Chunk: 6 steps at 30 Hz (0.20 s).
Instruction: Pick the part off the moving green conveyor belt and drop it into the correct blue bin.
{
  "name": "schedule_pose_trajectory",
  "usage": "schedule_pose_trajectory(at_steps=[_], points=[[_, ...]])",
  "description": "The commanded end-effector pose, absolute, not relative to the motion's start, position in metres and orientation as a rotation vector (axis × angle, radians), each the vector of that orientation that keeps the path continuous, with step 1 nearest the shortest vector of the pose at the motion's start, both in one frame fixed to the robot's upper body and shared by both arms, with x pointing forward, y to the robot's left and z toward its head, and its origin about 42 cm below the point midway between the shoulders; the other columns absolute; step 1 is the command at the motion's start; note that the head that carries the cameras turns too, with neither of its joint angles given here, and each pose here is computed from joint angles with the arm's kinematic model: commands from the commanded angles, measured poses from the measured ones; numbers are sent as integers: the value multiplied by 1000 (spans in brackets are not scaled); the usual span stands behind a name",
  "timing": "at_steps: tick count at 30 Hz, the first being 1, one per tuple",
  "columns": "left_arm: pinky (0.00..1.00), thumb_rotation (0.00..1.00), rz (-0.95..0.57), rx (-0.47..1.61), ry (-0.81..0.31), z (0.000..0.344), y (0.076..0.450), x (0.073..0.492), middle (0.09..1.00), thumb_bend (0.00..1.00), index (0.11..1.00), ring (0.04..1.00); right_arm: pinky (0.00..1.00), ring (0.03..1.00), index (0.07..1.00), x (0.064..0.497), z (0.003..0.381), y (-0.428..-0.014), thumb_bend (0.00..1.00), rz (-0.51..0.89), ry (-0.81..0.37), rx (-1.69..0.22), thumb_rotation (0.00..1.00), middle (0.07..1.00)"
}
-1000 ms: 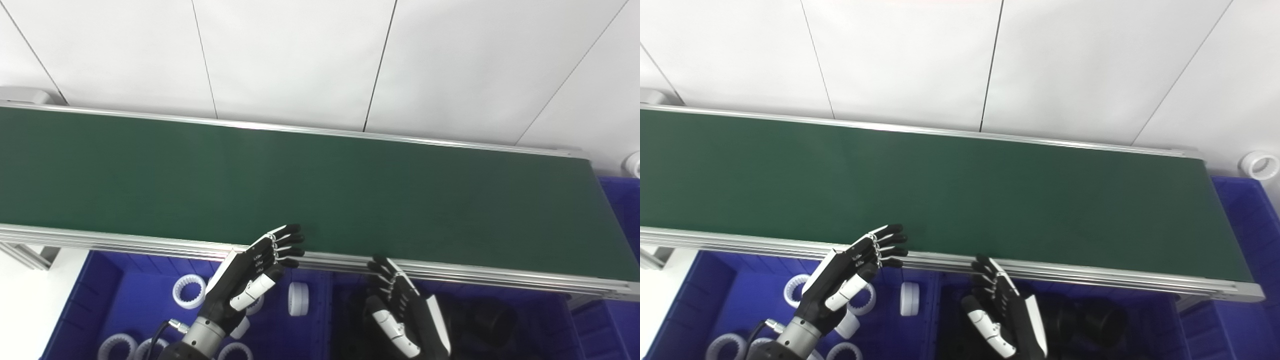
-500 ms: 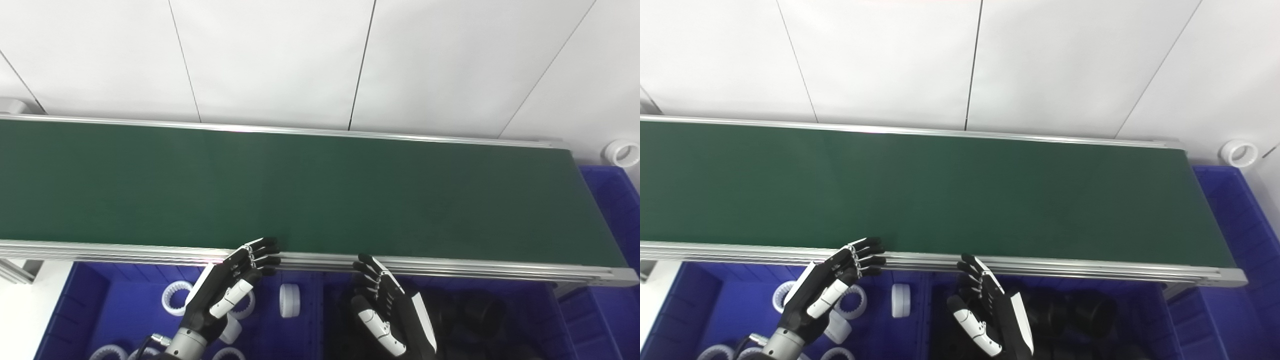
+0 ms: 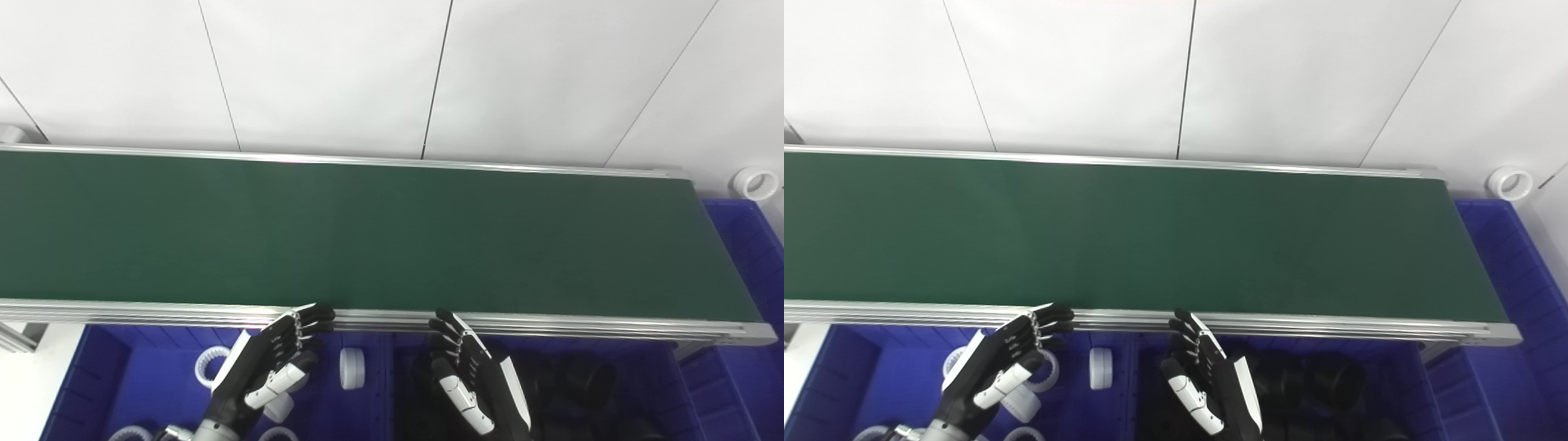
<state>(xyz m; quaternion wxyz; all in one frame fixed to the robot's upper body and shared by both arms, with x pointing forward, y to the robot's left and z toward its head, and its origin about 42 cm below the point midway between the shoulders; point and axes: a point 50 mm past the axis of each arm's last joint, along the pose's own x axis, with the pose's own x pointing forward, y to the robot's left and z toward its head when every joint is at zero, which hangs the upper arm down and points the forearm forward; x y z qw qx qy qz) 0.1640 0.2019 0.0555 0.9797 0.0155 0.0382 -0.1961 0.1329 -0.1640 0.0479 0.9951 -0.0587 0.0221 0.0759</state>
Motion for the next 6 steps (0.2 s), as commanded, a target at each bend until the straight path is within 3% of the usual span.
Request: schedule_pose_trajectory(at_steps=[1,6], points=[[689,697,-396,41,10,68,203,167,794,767,775,758,710,799,888,135,57,-159,586,149,-39,-96,777,846],[690,694,-401,37,15,70,202,164,797,758,785,759,709,799,890,136,56,-159,579,149,-41,-96,771,848]])
